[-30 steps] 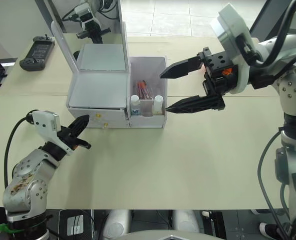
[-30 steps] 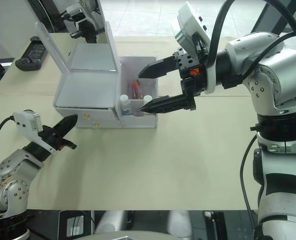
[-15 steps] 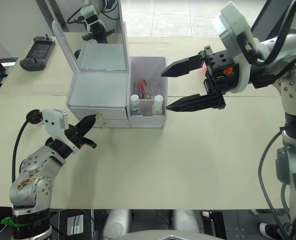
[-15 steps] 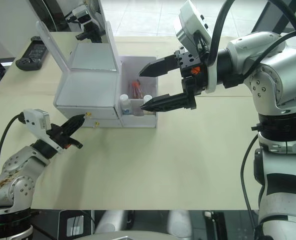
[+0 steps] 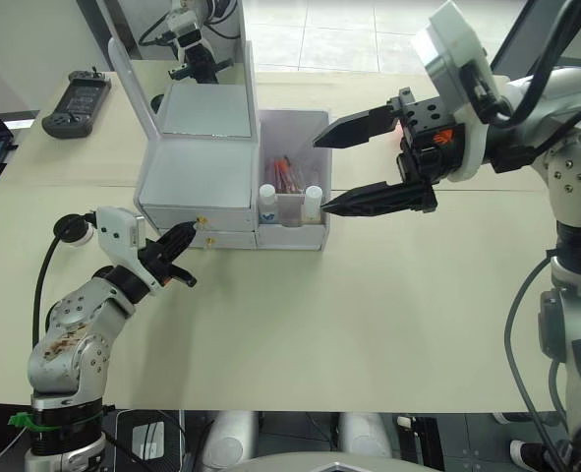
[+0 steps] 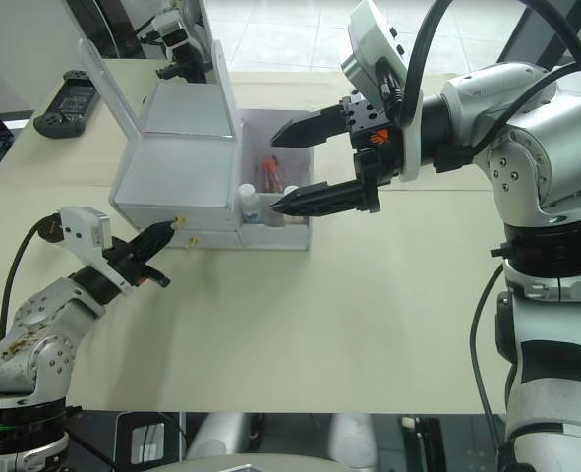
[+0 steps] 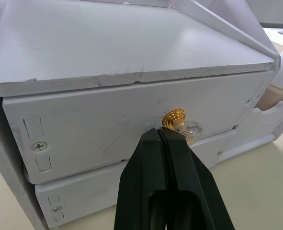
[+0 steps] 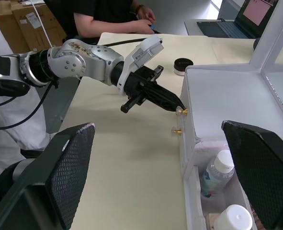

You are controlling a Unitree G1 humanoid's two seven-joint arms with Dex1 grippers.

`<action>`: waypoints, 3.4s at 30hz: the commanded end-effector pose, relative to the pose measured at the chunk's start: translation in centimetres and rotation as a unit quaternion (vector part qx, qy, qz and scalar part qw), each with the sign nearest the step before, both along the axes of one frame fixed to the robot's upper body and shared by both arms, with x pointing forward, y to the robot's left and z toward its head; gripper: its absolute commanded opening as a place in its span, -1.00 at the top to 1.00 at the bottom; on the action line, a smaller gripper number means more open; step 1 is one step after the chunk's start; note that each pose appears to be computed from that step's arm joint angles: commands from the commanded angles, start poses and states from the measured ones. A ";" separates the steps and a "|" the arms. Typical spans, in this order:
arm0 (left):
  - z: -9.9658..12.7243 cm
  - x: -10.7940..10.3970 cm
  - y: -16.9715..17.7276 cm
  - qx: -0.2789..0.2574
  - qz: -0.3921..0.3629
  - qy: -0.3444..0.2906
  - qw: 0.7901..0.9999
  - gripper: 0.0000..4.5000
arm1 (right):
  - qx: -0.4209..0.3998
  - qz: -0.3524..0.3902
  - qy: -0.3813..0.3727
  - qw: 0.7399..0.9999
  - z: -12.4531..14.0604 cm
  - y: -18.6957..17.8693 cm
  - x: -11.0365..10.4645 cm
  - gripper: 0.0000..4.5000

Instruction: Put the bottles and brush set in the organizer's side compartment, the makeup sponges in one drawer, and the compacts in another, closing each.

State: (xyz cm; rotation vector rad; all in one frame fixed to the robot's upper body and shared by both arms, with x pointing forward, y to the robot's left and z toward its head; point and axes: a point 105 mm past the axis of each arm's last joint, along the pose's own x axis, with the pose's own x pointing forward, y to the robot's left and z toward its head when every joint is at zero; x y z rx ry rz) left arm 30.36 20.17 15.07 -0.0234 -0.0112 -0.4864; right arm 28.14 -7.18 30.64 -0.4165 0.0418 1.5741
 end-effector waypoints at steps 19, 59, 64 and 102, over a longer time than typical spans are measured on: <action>1.2 -9.6 14.6 0.082 0.147 0.036 0.985 0.22 | 0.036 -0.302 0.043 0.952 -7.4 -14.6 6.4 -1.00; -1.0 -6.6 1.8 0.010 0.094 0.010 0.995 -0.99 | 0.018 -0.066 -0.007 0.998 -1.9 -1.6 0.9 -1.00; -1.3 -4.6 0.4 0.000 0.170 -0.033 0.985 -0.99 | 0.028 -0.059 -0.019 0.998 -1.2 -0.7 0.6 -1.00; -4.2 -0.5 -4.5 -0.014 0.195 -0.031 0.980 0.75 | 0.030 -0.082 -0.038 0.995 -0.8 -1.3 0.3 -1.00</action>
